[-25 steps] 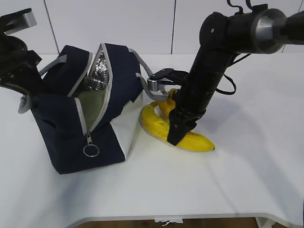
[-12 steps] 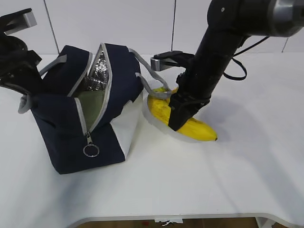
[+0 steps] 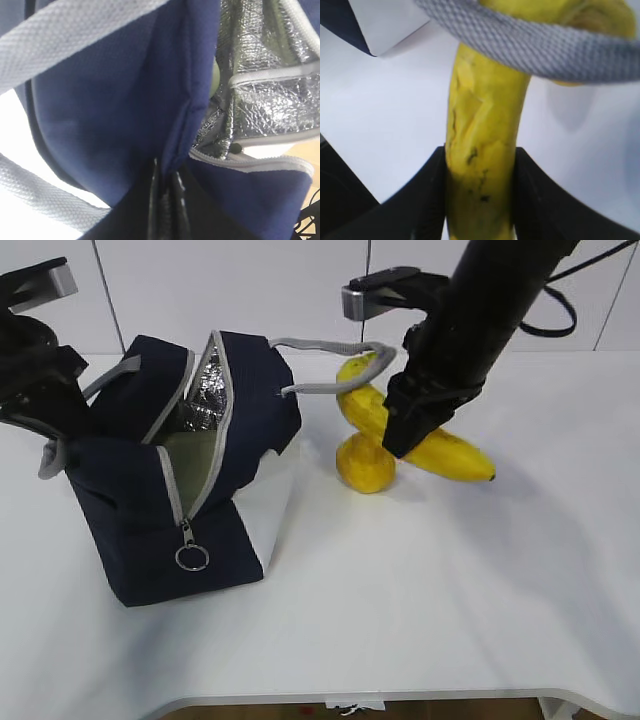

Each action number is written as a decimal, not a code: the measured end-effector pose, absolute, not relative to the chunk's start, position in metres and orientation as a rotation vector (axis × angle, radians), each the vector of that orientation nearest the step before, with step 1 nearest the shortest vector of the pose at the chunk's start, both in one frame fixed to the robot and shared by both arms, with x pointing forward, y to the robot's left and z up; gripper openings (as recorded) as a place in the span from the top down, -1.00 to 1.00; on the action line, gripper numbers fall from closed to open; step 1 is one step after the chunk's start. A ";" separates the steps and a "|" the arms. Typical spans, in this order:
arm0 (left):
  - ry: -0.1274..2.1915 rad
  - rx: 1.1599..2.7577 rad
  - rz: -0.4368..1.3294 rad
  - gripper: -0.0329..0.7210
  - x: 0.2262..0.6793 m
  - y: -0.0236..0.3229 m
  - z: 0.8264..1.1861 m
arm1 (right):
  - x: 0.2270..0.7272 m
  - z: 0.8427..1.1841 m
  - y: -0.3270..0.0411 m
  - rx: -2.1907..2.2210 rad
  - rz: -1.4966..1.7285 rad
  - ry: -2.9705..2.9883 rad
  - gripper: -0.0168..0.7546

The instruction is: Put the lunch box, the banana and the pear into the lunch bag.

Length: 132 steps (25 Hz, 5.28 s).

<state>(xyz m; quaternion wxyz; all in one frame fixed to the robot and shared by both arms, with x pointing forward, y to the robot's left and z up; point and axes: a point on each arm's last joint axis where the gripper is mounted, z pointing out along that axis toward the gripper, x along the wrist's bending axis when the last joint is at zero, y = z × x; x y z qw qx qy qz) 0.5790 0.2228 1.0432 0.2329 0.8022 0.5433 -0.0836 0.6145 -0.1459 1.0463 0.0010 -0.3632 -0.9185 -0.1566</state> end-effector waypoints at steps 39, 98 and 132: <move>1.444 2.032 -0.373 0.89 0.576 0.209 1.063 | 0.619 1.084 -0.045 -1.217 -1.304 -2.106 0.22; 1.448 2.096 -0.215 0.90 0.568 0.225 1.078 | 0.629 1.107 -0.097 -1.764 -0.605 -2.853 -0.48; 1.454 2.159 -0.208 0.90 0.566 0.229 1.075 | 0.653 1.002 -0.098 -1.801 -0.124 -2.859 -0.48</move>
